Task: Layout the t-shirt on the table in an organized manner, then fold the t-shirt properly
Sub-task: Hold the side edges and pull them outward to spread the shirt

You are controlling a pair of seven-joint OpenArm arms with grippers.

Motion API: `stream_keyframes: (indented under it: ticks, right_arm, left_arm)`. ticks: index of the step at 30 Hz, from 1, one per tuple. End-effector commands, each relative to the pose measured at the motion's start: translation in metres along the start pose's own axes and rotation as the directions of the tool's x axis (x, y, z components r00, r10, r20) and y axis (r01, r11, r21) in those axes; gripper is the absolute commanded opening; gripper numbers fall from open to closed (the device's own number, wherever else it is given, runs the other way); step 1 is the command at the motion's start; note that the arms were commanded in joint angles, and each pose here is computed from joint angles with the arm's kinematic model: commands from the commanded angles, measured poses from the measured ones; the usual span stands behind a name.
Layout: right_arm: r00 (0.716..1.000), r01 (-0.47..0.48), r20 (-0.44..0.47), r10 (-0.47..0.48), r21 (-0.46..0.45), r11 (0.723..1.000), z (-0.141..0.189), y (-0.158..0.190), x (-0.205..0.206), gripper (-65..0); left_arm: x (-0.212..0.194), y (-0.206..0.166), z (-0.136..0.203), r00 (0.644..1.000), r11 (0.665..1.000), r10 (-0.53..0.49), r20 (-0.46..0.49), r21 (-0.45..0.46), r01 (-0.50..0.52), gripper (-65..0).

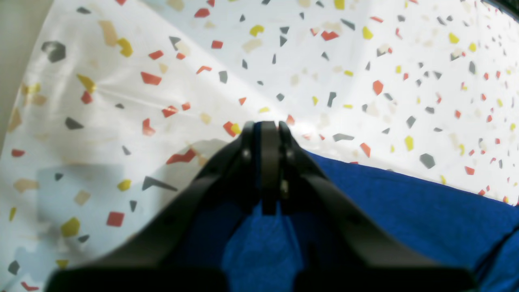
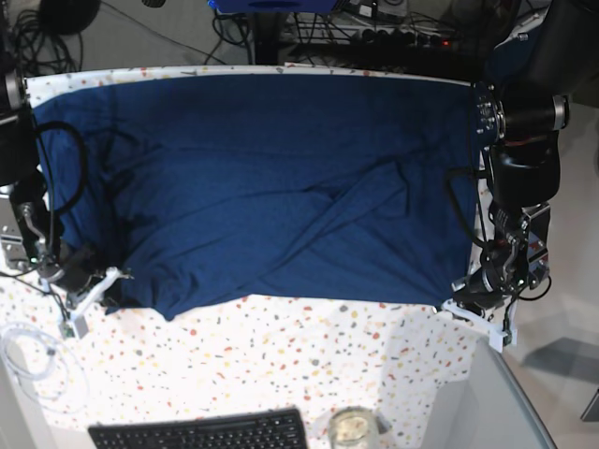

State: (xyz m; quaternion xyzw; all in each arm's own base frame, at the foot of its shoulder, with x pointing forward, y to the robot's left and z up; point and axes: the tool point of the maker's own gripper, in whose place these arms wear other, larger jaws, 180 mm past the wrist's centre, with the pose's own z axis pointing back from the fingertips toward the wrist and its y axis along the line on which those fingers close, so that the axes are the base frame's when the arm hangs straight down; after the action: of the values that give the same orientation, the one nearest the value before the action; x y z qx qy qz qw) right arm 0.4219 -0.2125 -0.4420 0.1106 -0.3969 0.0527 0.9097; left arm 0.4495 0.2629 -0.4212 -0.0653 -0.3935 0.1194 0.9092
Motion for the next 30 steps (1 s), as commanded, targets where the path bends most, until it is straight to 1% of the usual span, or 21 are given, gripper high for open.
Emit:
stream_keyframes:
  ticks: [1,9,13,14,19,21,22,23,24,25,27,28,29,30]
  right_arm:
    - [0.997,-0.013,0.072,0.014,-0.014,1.0,0.006,-0.011,0.031,-65.0]
    - [0.998,-0.01,0.065,0.011,-0.023,1.0,0.007,-0.016,0.028,-65.0]
    - [1.0,0.026,0.009,-0.025,-0.047,0.999,0.004,-0.025,0.004,-65.0]
    - [0.999,0.035,0.0,-0.035,-0.043,0.998,0.001,-0.021,-0.001,-65.0]
    - [0.998,0.058,-0.035,-0.06,-0.044,0.997,-0.003,-0.018,-0.016,-65.0]
    - [0.997,0.061,-0.037,-0.063,-0.045,0.997,-0.003,-0.018,-0.017,-64.4]
    - [0.997,0.066,-0.036,-0.067,-0.045,0.997,-0.003,-0.018,-0.017,-62.1]
    - [0.997,0.068,-0.036,-0.069,-0.049,0.997,-0.003,-0.019,-0.017,-57.8]
    - [0.997,0.071,-0.034,-0.074,-0.07,0.995,-0.003,-0.022,-0.016,-51.6]
    - [0.996,0.08,-0.033,-0.084,-0.105,0.991,-0.002,-0.028,-0.015,-43.7]
    - [0.995,0.1,0.006,-0.101,-0.162,0.982,0.002,-0.038,-0.003,-28.7]
    - [0.993,0.114,0.026,-0.112,-0.162,0.98,0.004,-0.038,0.0,-23.9]
    - [0.991,0.13,0.055,-0.122,-0.159,0.979,0.008,-0.039,0.006,-21.0]
    - [0.986,0.147,0.095,-0.133,-0.158,0.976,0.012,-0.041,0.017,-21.0]
  left_arm:
    - [0.035,-0.004,0.004,0.997,1.0,-0.005,0.08,-0.013,0.006,-65.0]
    - [0.031,-0.004,0.003,0.997,1.0,-0.005,0.072,-0.014,0.006,-65.0]
    - [0.026,-0.005,0.003,0.998,1.0,-0.005,0.063,-0.016,0.006,-65.0]
    - [0.022,-0.006,0.002,0.998,1.0,-0.004,0.056,-0.017,0.004,-65.0]
    - [0.015,-0.005,0.002,0.999,1.0,-0.004,0.047,-0.016,0.005,-65.0]
    - [0.015,-0.005,0.002,0.999,1.0,-0.003,0.046,-0.015,0.004,-65.0]
    - [0.015,-0.005,0.002,0.999,1.0,-0.003,0.046,-0.015,0.004,-65.0]
    - [0.015,-0.005,0.002,0.999,1.0,-0.003,0.046,-0.015,0.004,-65.0]
    - [0.015,-0.005,0.002,0.999,1.0,-0.003,0.046,-0.015,0.004,-65.0]
    - [0.015,-0.005,0.002,0.999,1.0,-0.003,0.046,-0.015,0.004,-65.0]
    - [0.015,-0.005,0.002,0.999,1.0,-0.003,0.046,-0.015,0.004,-65.0]
    - [0.015,-0.005,0.002,0.999,1.0,-0.003,0.046,-0.015,0.004,-65.0]
    - [0.015,-0.005,0.002,0.999,1.0,-0.003,0.046,-0.015,0.004,-65.0]
    - [0.015,-0.005,0.002,0.999,1.0,-0.003,0.046,-0.015,0.004,-65.0]
